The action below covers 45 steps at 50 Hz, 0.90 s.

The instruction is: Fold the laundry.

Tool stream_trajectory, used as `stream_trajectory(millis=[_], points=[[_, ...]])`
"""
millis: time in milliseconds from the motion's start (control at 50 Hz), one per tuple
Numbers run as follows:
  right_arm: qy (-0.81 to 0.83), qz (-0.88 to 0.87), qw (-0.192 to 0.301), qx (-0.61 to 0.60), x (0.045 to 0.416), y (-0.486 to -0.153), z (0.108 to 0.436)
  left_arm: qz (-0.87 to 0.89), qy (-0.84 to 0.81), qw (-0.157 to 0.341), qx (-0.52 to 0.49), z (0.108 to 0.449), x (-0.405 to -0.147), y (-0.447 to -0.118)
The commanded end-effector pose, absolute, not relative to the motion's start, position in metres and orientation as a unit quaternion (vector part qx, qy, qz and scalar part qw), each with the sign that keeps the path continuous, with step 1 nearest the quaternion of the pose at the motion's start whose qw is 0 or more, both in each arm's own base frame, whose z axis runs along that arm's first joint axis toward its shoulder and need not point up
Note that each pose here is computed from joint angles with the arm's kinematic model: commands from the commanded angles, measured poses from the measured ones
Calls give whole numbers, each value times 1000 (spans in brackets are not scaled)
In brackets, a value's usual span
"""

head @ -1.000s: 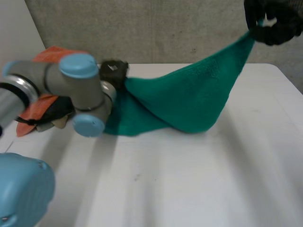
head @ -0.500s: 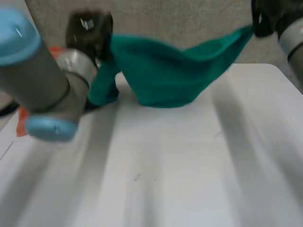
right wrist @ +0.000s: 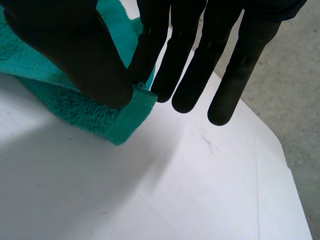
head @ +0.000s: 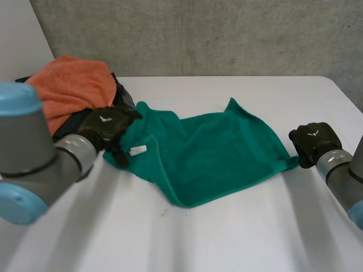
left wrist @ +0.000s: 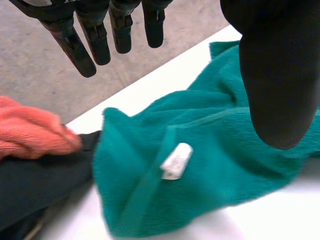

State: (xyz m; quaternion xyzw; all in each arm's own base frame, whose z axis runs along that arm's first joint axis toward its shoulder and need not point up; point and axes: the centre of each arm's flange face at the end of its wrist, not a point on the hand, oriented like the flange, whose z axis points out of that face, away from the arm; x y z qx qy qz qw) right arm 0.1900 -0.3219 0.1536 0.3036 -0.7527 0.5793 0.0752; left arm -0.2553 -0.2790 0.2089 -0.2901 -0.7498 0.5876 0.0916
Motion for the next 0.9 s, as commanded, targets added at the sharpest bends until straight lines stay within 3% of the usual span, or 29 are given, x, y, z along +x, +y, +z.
stream_trajectory(millis=[20,200,440,760,900], points=[[-758,575,69,301,191,-322,149,605,-729,80,-309,221,-231,-314],[-757,572,69,307,193,-319,149,580,-696,93,-413,198,-253,-326],[-760,572,74,299,187,-320,151,557,-661,125,-487,165,-303,-334],[-757,573,75,304,188,-319,153,525,-652,96,-538,134,-317,-333],[-755,572,80,310,188,-318,155,535,-661,62,-522,151,-308,-335]])
